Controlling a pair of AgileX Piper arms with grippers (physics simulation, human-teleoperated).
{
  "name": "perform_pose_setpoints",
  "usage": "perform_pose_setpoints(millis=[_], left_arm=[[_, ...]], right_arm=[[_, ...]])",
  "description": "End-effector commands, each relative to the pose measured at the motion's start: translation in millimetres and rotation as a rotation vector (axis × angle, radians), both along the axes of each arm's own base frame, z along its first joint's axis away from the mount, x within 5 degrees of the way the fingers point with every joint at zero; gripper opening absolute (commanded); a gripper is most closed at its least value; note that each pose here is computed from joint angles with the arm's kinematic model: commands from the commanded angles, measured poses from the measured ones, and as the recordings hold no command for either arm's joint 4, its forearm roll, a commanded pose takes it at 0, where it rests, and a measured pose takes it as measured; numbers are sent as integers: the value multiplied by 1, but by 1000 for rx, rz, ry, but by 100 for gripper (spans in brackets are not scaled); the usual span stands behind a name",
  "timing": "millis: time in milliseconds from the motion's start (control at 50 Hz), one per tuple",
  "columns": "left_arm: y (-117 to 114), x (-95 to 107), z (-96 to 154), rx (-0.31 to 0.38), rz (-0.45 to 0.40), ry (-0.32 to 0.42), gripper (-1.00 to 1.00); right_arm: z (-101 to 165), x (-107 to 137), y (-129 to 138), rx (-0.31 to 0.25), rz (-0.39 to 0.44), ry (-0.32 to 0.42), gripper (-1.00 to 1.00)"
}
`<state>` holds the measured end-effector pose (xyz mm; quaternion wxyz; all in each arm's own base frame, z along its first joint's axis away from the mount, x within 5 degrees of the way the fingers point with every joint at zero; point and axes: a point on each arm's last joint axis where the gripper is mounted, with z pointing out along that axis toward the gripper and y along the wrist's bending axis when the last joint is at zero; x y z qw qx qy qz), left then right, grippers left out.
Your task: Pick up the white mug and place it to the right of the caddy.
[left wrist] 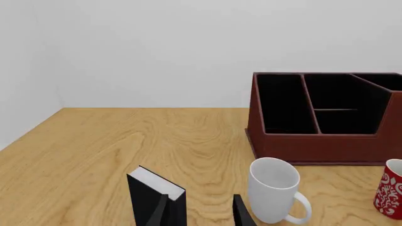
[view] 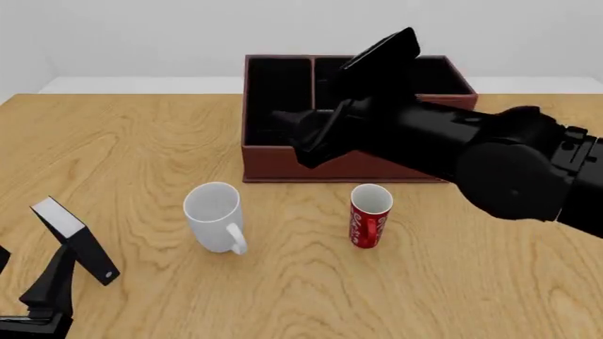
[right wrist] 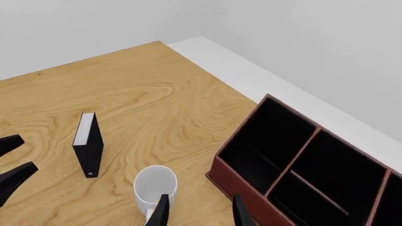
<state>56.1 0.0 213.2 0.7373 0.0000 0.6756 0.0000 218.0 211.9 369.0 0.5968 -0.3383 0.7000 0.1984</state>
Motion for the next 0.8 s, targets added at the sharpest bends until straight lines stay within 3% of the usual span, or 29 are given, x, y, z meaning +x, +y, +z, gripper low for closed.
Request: perform_pose_setpoints(millis=[20,260,520,800], left_arm=[[0,0,0,0,0,0,100],[0,0,0,0,0,0,100],[0,0,0,0,0,0,100],[0,0,0,0,0,0,100]], right_arm=[[-18,0,14,9,24,43,100],[-34,-3,24,23,46,70,100],[-75,5,45,-47,74,99,100],[-92,8,67,-69,97,160,100]])
